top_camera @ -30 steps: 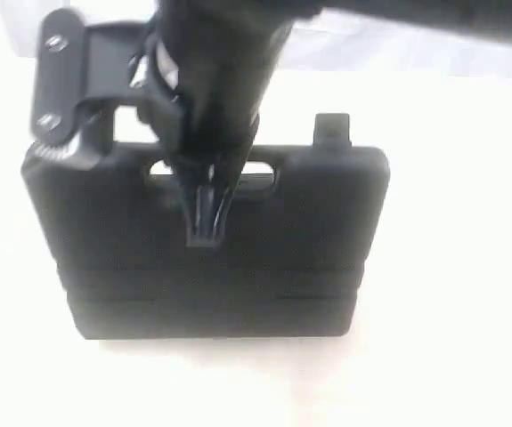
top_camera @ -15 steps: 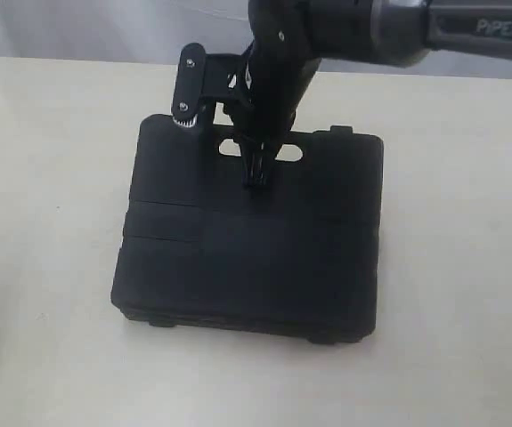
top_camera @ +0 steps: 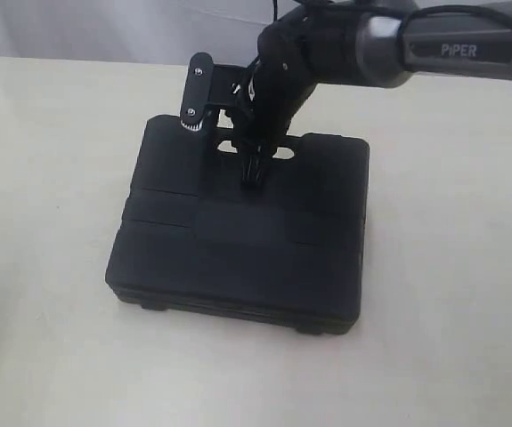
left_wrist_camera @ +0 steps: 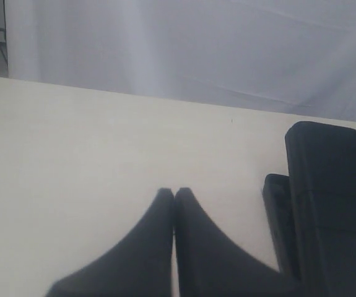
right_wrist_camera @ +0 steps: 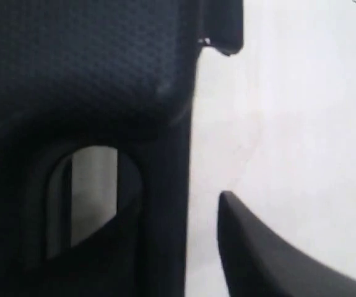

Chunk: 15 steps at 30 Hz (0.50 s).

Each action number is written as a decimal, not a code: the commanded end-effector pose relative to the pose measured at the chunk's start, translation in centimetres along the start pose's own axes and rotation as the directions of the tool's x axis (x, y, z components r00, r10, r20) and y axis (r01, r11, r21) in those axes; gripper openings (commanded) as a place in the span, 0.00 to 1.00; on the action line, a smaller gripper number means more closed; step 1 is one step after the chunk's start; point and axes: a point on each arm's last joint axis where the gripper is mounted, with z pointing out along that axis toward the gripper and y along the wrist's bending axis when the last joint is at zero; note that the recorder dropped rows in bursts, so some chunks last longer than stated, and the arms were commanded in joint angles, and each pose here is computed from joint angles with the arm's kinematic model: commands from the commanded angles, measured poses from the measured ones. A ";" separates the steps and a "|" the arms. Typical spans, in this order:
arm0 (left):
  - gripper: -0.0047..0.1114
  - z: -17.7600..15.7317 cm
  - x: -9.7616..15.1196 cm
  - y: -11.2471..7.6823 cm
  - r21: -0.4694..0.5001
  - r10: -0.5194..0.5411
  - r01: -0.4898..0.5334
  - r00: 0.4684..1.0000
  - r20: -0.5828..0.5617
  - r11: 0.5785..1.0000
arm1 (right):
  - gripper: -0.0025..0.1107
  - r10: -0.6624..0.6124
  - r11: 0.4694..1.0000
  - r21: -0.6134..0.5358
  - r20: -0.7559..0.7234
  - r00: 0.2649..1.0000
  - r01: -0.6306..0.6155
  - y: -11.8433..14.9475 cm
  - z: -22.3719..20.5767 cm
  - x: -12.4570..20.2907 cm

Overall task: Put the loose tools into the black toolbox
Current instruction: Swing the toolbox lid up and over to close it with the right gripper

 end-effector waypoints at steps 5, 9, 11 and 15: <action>0.04 0.0 -0.1 -0.1 0.006 -0.001 0.001 1.000 -0.001 1.000 | 0.52 0.008 0.995 0.097 -0.014 1.000 -0.006 -1.2 -0.3 0.4; 0.04 0.0 -0.1 -0.1 0.006 -0.001 0.001 1.000 -0.001 1.000 | 0.53 0.052 0.994 0.101 -0.013 0.999 -0.051 -1.3 -0.8 0.4; 0.04 0.0 -0.1 -0.1 0.006 -0.001 0.001 1.000 -0.001 1.000 | 0.60 0.083 0.991 0.107 -0.006 0.997 -0.082 -1.5 -1.2 0.3; 0.04 0.0 -0.1 -0.1 0.006 -0.001 0.001 1.000 -0.001 1.000 | 0.77 0.128 0.984 0.122 0.006 0.992 -0.128 -1.9 -2.2 0.2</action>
